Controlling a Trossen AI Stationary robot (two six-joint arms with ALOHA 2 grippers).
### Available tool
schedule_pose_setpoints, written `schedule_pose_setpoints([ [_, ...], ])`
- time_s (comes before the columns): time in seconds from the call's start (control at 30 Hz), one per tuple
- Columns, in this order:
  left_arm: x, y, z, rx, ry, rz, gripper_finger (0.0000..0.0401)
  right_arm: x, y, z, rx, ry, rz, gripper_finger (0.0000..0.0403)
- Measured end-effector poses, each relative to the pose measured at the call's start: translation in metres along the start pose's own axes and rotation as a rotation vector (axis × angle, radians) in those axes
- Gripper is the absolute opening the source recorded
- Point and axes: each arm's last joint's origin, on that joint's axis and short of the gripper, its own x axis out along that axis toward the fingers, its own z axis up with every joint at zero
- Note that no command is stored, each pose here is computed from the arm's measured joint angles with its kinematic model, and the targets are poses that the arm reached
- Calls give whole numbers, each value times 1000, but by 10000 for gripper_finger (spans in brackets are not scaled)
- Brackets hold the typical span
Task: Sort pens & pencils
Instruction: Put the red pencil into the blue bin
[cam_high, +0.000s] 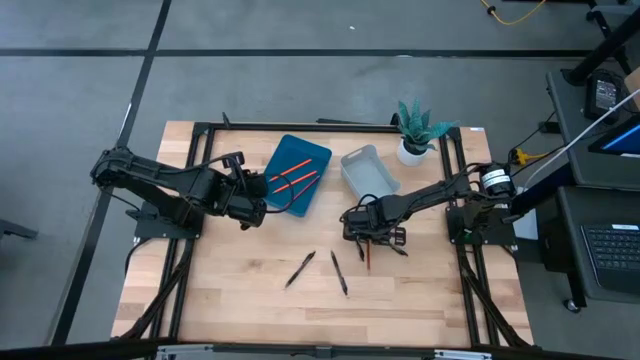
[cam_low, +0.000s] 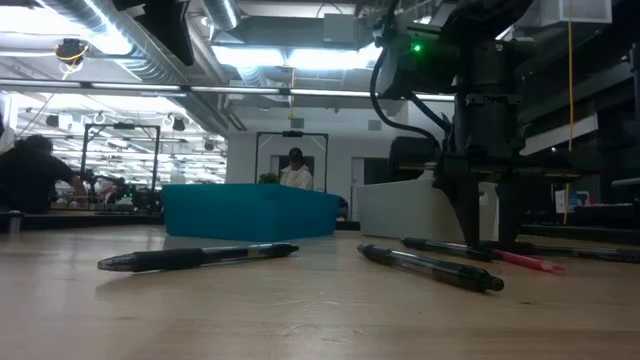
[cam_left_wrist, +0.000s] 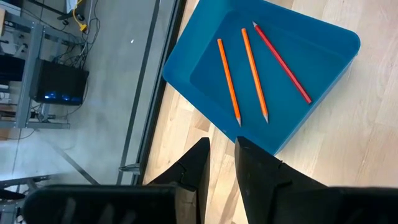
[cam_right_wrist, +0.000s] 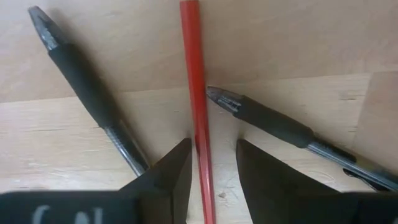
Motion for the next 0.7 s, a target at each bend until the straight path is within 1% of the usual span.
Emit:
schedule_pose_setpoints([
  [0.13,0,0,0,0,0,0,69,0,0,0,13,0,-2,120],
  [0.5,0,0,0,-1,0,0,69,0,0,0,11,2,3,43],
  [0.7,0,0,0,0,-1,0,69,0,0,0,4,5,4,22],
])
